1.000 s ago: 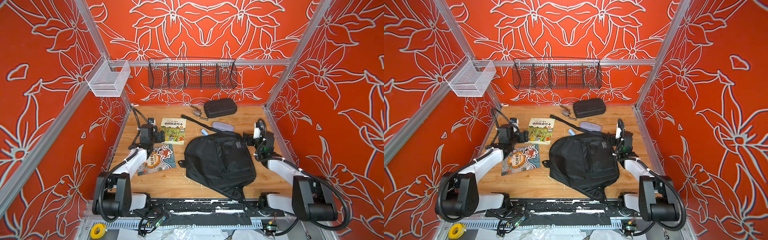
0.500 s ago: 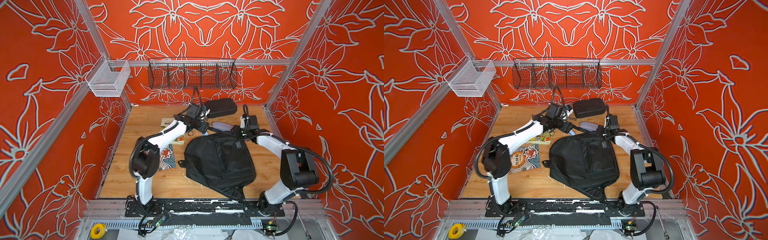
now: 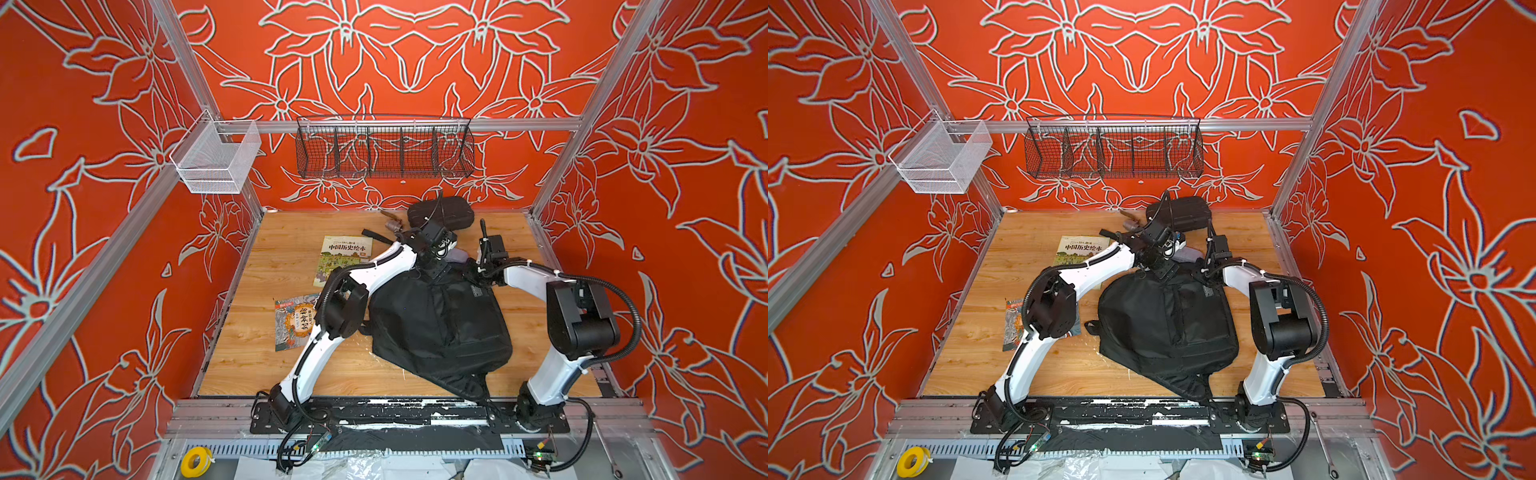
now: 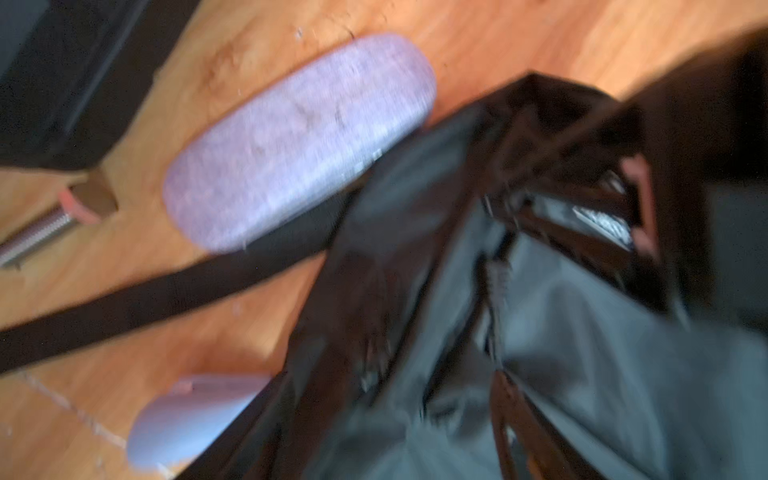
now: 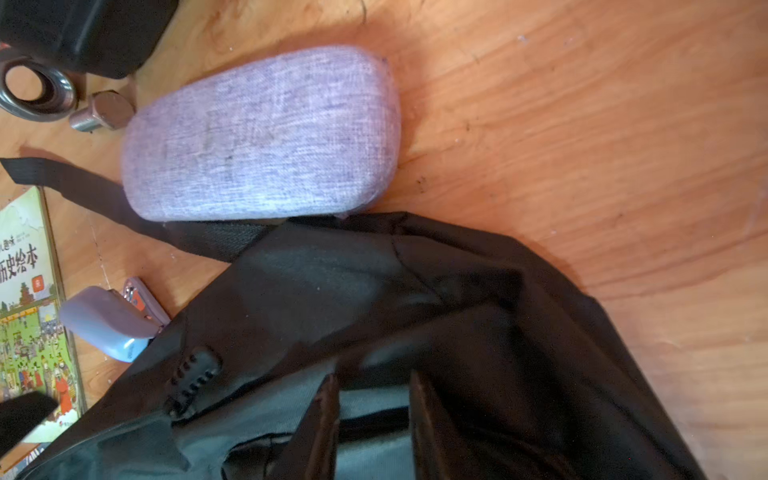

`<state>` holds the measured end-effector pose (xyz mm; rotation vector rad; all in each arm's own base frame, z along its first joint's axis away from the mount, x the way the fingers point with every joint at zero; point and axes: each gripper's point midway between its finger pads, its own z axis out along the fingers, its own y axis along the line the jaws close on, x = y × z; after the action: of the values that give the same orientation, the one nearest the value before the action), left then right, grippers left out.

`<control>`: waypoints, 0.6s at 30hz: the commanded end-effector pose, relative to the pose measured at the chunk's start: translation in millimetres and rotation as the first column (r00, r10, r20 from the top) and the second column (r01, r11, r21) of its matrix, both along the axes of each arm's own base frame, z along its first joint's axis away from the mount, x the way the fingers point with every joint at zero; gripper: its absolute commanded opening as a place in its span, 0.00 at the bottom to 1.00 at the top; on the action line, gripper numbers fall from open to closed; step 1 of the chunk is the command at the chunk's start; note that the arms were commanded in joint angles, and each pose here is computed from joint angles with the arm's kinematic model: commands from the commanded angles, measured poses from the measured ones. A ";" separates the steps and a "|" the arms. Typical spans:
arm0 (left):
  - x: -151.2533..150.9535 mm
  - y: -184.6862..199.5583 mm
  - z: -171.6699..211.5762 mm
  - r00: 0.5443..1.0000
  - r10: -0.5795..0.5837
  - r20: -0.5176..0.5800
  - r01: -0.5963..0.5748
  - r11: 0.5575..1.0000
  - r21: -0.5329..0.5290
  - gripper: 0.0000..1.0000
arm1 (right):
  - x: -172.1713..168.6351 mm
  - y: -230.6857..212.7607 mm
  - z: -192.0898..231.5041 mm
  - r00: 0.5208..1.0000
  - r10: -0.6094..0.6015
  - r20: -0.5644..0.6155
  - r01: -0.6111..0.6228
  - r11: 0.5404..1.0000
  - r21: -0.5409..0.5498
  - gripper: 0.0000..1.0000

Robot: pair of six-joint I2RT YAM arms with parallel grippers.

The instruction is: Pack the student bag

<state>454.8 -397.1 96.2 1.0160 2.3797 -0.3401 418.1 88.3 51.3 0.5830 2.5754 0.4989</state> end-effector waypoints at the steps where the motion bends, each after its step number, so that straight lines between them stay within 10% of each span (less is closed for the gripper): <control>1: 5.2 10.8 -24.1 0.997 0.069 -0.033 -0.065 0.992 0.104 0.72 | -5.3 -5.1 -10.5 0.997 -0.061 -0.039 0.062 0.998 0.011 0.26; 10: 9.8 1.7 -42.5 0.997 0.073 -0.030 -0.070 0.993 0.099 0.62 | -11.2 -6.1 -23.1 0.992 -0.106 -0.072 0.109 0.994 0.030 0.16; 18: 26.9 -3.9 -37.5 0.994 0.109 0.032 -0.111 0.991 0.071 0.30 | -17.7 -5.8 -39.4 0.979 -0.164 -0.119 0.172 0.983 0.064 0.02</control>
<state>474.6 -401.4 65.2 0.9171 2.4380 -0.2333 415.9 86.8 39.3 0.7438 2.5431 0.5404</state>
